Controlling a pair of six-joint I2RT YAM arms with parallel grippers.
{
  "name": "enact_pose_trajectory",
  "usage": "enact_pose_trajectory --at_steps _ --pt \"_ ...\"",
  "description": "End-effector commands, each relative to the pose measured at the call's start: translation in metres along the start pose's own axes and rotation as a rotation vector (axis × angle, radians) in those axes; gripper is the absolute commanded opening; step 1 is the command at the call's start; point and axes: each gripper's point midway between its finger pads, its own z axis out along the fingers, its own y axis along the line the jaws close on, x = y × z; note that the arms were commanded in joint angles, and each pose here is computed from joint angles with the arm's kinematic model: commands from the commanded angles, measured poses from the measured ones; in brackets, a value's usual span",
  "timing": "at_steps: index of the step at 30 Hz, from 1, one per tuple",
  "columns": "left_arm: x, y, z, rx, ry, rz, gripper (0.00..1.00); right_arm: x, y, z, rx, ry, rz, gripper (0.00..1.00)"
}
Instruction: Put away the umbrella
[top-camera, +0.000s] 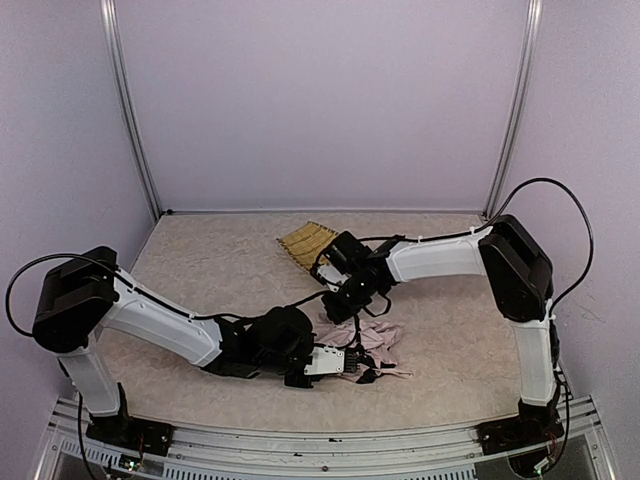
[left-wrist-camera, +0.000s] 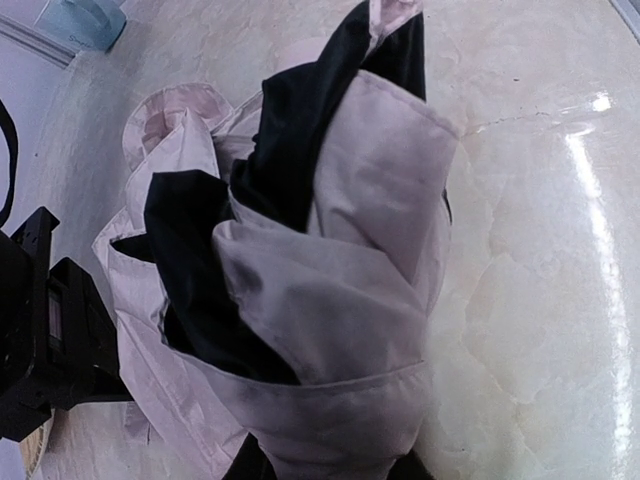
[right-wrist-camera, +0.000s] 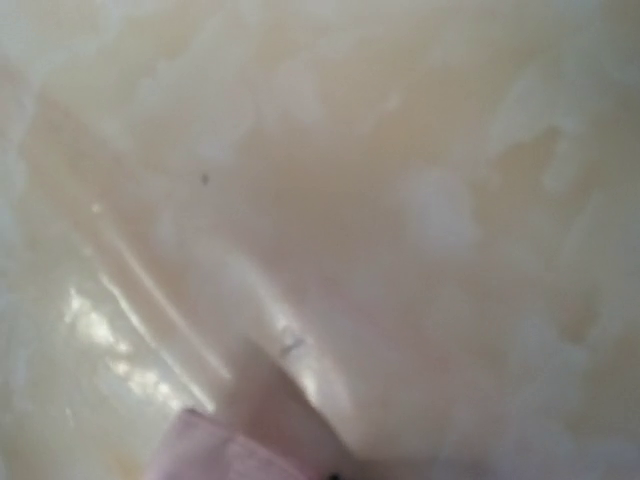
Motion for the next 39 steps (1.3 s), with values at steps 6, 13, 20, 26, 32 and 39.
enact_pose_trajectory --at_steps 6,13,20,26,32,39 --pt "0.046 -0.089 -0.01 0.399 0.199 -0.018 0.0 -0.103 -0.052 -0.106 0.025 -0.461 0.09 0.0" --pt "0.045 -0.096 -0.009 0.45 0.201 -0.029 0.0 -0.112 -0.079 -0.155 0.091 -0.571 0.092 0.0" --pt "0.042 -0.074 -0.01 0.367 0.166 -0.079 0.0 -0.077 -0.07 -0.159 0.057 -0.492 0.037 0.12" --pt "0.03 -0.05 -0.007 0.419 0.11 -0.236 0.0 -0.02 -0.019 -0.164 -0.155 -0.409 -0.078 0.34" --pt "0.042 -0.043 0.003 0.555 0.203 -0.451 0.0 0.036 0.036 -0.184 -0.231 -0.476 -0.37 0.43" --pt "0.05 -0.043 0.003 0.683 0.243 -0.628 0.0 0.101 0.061 -0.177 -0.114 -0.497 -0.792 0.48"
